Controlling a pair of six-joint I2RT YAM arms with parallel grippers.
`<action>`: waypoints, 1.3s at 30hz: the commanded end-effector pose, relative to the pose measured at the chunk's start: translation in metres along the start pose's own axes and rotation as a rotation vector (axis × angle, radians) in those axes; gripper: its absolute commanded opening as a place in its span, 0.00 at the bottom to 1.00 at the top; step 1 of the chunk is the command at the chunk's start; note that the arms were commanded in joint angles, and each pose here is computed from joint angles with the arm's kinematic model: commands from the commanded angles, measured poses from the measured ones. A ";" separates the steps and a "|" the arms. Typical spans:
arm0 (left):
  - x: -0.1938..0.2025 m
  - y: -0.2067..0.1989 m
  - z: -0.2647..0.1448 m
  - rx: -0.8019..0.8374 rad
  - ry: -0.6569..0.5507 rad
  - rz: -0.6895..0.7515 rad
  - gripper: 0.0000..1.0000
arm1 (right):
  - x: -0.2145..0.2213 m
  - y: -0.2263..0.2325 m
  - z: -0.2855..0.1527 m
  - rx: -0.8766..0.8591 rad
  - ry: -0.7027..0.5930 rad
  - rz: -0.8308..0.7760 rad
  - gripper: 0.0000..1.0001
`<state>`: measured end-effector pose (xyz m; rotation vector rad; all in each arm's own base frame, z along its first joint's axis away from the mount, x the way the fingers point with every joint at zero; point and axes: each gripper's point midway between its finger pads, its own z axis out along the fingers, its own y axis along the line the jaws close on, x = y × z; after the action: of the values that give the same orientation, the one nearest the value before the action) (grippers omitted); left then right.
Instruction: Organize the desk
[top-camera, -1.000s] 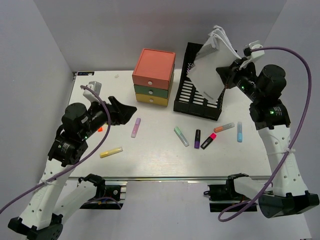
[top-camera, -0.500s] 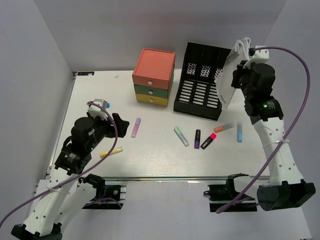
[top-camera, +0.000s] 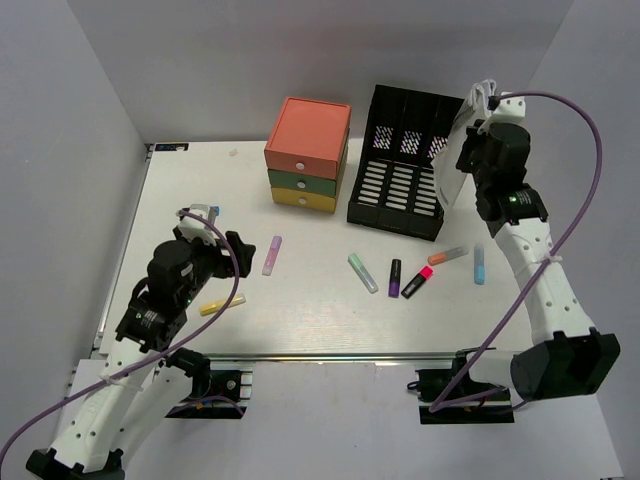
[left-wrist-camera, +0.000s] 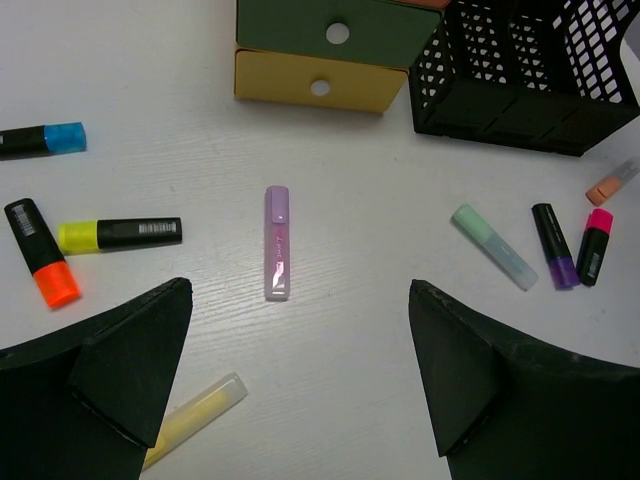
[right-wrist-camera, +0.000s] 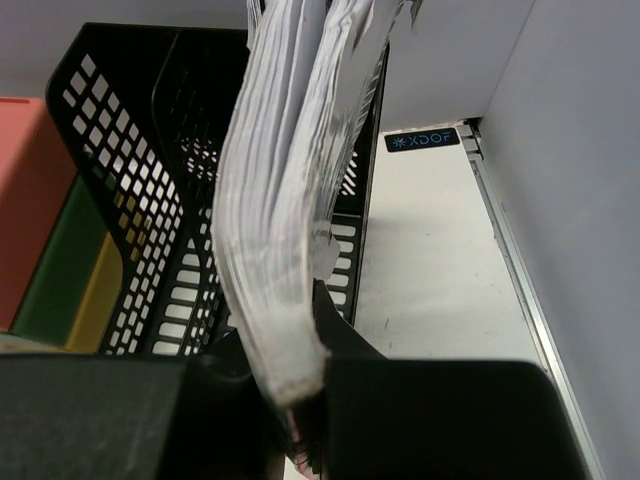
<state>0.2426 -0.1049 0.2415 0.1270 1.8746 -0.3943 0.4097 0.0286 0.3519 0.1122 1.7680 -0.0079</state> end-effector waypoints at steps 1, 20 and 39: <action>-0.007 0.003 -0.001 -0.016 -0.038 0.011 0.98 | -0.047 -0.001 0.011 0.024 -0.185 0.052 0.00; 0.002 0.008 0.008 -0.041 0.004 0.003 0.98 | 0.016 -0.001 0.078 0.097 -0.325 0.020 0.00; 0.024 -0.027 0.039 0.138 0.104 -0.063 0.98 | 0.030 0.005 0.046 0.014 -0.207 -0.074 0.86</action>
<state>0.2582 -0.1310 0.2128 0.1686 1.9654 -0.4844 0.4594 0.0387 0.2552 0.0334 1.6617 -0.0960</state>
